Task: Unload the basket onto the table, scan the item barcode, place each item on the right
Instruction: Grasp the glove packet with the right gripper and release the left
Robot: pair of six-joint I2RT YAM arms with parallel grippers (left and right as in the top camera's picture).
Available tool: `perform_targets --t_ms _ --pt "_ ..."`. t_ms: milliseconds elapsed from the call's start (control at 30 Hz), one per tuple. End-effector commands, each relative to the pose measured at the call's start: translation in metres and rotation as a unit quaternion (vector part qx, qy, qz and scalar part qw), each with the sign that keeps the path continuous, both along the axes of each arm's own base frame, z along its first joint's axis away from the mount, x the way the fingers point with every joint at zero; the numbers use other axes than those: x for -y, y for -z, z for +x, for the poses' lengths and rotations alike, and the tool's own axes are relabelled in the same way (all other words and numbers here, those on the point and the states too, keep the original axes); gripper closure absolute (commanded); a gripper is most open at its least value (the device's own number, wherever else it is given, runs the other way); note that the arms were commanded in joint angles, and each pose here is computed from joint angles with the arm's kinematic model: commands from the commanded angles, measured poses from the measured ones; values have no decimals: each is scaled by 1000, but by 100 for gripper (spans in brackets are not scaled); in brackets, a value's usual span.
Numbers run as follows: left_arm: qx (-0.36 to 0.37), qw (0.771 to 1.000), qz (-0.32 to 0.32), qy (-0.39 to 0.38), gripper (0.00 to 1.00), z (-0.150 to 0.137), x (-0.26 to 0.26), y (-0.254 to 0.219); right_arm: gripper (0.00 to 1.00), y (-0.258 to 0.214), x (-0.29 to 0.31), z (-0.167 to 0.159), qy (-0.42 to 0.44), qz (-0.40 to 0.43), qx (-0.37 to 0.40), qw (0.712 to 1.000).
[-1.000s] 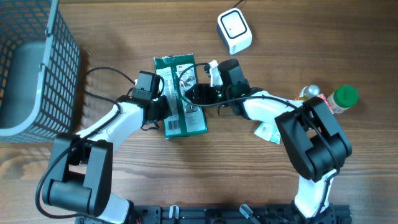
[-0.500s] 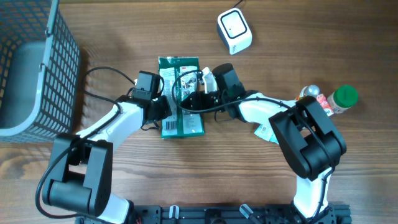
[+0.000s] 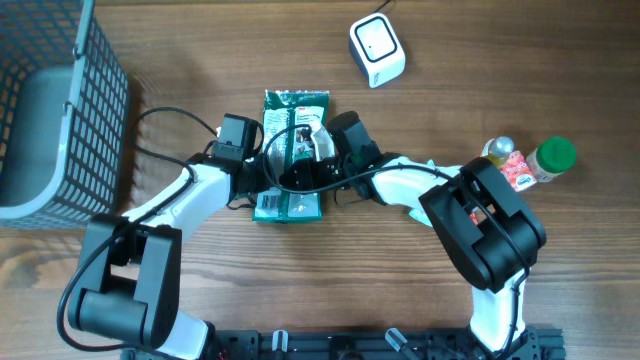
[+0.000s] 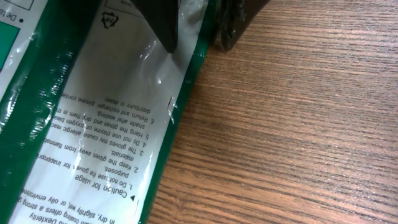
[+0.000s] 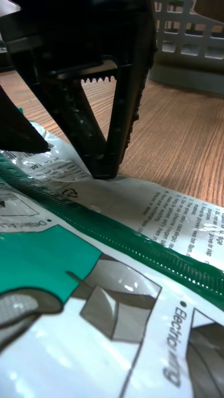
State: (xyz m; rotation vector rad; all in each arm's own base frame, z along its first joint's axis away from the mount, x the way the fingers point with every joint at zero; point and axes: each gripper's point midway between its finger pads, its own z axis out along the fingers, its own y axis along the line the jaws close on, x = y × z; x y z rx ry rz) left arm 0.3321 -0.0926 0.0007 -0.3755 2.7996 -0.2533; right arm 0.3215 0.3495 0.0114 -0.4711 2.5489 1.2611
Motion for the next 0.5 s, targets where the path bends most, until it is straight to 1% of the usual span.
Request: perform_targets --t_ms 0,67,100,167,267,333,400,433,467 --pt "-14 1000 4 -1 85 -7 -1 9 60 27 4 -15 -6 -21 -30 999" --pt "-14 1000 4 -1 85 -7 -1 9 67 27 5 -14 -3 -23 -28 999" --pt "-14 1000 5 -1 83 -7 -1 9 74 28 5 -13 -2 -24 -27 999" --pt "-9 1000 12 -1 81 -5 -4 8 79 28 5 -14 -2 -24 -27 999" --pt "8 1000 16 -11 80 4 -10 -2 82 28 5 -14 -2 -25 -28 999" --pt "31 999 13 -22 76 15 -16 -17 84 28 5 -14 -2 -25 -27 999" --pt "67 997 6 -37 72 30 -24 -42 90 28 5 -14 -2 -25 -27 999" --pt "87 995 2 -44 69 36 -27 -55 91 28 5 -13 -2 -26 -27 999" --pt "107 993 -1 -51 63 41 -32 -67 91 28 5 -13 -1 -26 -27 999"
